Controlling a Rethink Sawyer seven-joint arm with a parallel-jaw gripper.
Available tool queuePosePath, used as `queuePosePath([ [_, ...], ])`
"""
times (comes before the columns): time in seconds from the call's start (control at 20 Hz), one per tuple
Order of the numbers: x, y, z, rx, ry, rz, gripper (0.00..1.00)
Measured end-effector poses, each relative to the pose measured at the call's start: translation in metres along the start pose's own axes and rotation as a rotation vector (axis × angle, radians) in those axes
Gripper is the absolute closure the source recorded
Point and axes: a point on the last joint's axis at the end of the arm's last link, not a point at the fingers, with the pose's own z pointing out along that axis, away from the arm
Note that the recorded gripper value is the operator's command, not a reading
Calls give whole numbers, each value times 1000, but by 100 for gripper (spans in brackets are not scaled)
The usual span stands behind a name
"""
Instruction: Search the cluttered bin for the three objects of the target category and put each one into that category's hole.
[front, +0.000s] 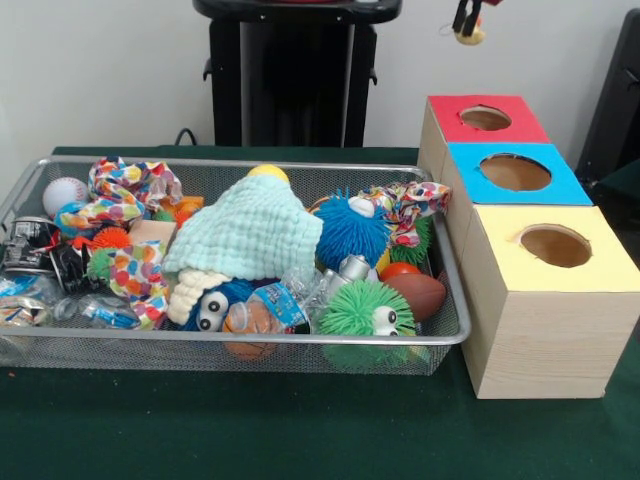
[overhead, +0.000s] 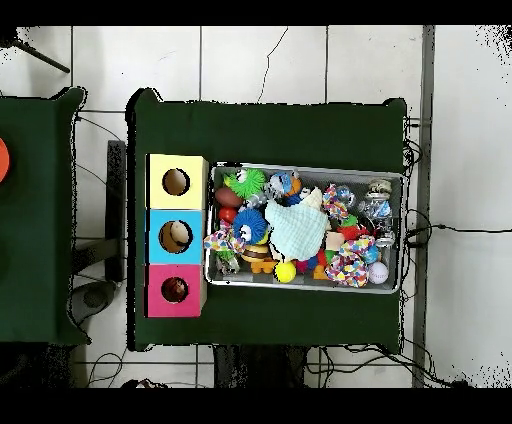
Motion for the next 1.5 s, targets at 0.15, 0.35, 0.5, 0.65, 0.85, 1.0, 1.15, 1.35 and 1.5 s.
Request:
queuePosePath([
  [0.15, -9, 7, -5, -19, -19, 6, 100],
  [0.35, -17, 18, -11, -41, -36, 2, 100],
  [0.5, -22, 27, -15, -57, -49, -3, 100],
  [0.65, -27, 36, -19, -72, -62, -8, 100],
  [0.85, -36, 48, -26, -97, -81, -12, 100],
  [1.0, -44, 59, -30, -114, -98, -16, 100],
  [1.15, -53, 69, -34, -127, -116, -27, 100],
  [1.35, -65, 80, -37, -138, -139, -45, 100],
  [1.5, -79, 83, -40, -141, -156, -56, 100],
])
